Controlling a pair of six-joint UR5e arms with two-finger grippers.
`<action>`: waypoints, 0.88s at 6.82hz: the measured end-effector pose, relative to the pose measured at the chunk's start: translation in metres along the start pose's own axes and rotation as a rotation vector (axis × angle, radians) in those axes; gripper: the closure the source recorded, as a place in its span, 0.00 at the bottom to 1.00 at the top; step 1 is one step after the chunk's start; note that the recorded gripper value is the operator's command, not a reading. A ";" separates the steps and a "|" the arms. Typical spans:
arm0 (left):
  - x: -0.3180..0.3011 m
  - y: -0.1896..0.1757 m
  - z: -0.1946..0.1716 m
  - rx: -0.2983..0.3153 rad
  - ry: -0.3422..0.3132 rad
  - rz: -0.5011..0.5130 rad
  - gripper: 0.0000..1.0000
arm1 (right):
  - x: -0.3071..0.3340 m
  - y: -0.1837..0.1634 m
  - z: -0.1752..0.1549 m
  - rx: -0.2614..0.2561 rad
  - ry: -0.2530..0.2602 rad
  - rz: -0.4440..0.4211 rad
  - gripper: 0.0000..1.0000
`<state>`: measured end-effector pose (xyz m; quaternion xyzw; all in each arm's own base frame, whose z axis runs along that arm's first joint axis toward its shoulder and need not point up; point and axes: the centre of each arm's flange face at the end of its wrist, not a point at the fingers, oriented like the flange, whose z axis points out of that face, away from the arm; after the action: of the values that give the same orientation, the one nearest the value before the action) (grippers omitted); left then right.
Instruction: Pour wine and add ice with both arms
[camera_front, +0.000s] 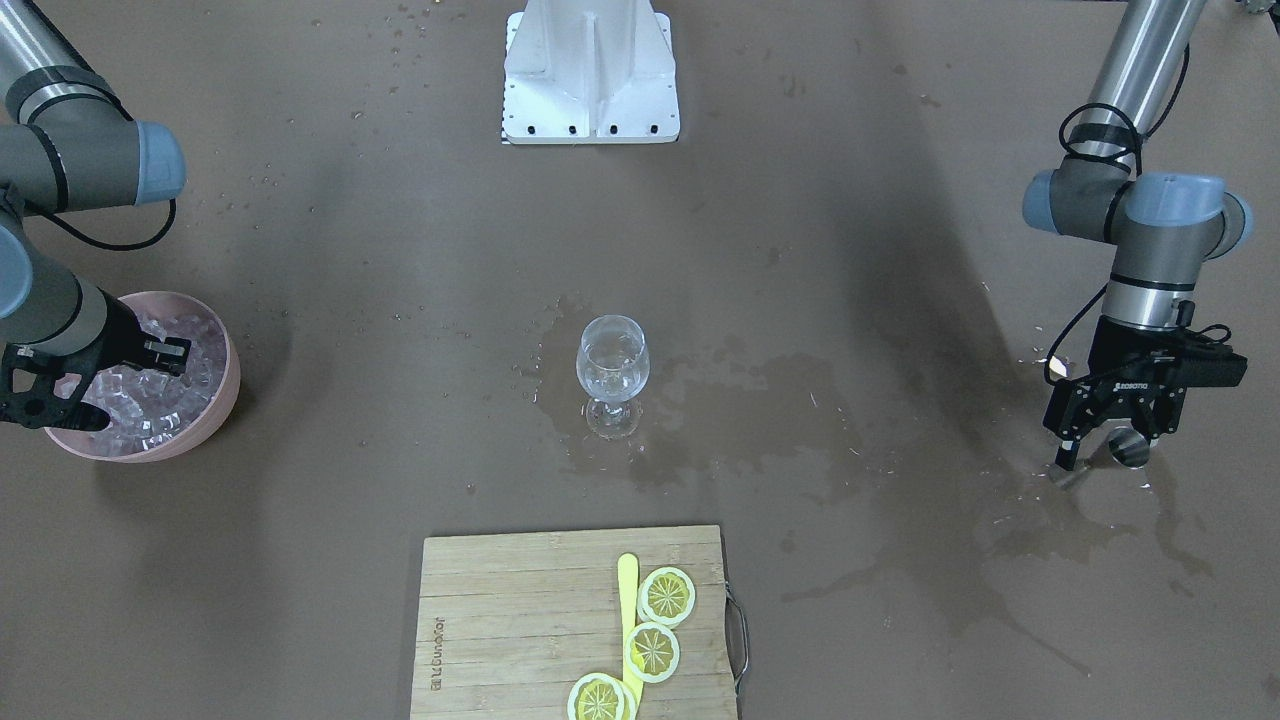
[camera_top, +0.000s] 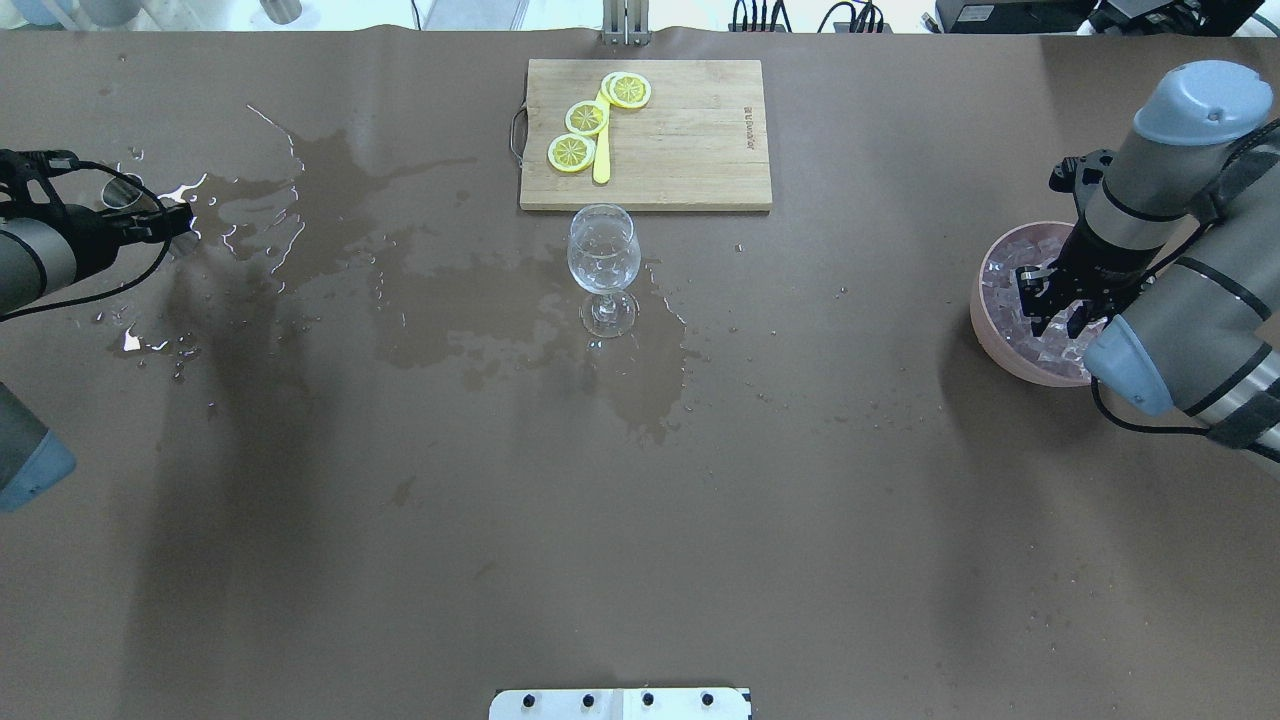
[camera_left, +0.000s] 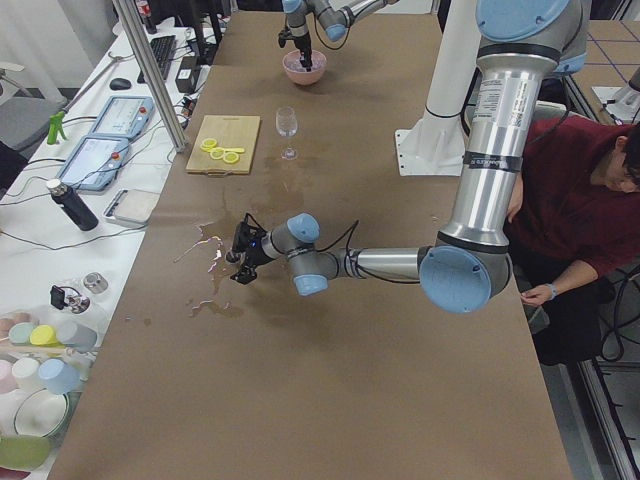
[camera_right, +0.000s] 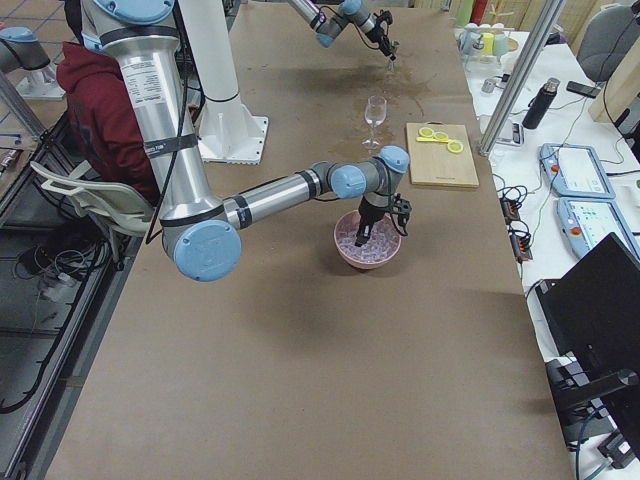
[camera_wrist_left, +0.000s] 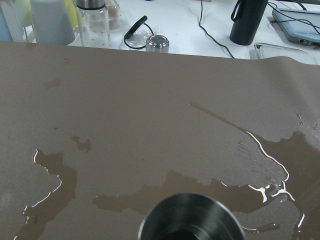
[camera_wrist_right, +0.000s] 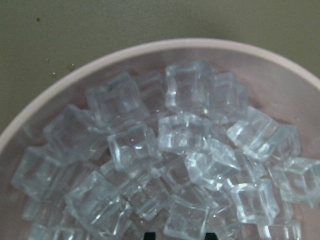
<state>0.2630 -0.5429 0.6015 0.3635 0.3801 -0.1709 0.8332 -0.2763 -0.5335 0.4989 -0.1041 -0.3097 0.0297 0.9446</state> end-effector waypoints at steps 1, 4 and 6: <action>0.000 0.002 -0.001 0.009 0.003 0.002 0.07 | 0.000 -0.001 0.001 0.000 0.002 0.000 0.52; -0.003 0.005 -0.005 0.024 0.026 0.002 0.11 | 0.000 -0.002 0.001 0.004 0.009 0.000 0.48; -0.006 0.007 -0.004 0.023 0.022 0.004 0.11 | 0.001 -0.003 0.001 0.015 0.023 0.001 0.55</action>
<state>0.2614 -0.5350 0.6077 0.3756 0.3863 -0.1698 0.8251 -0.2758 -0.5366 0.5008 -0.0975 -0.2987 0.0314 0.9488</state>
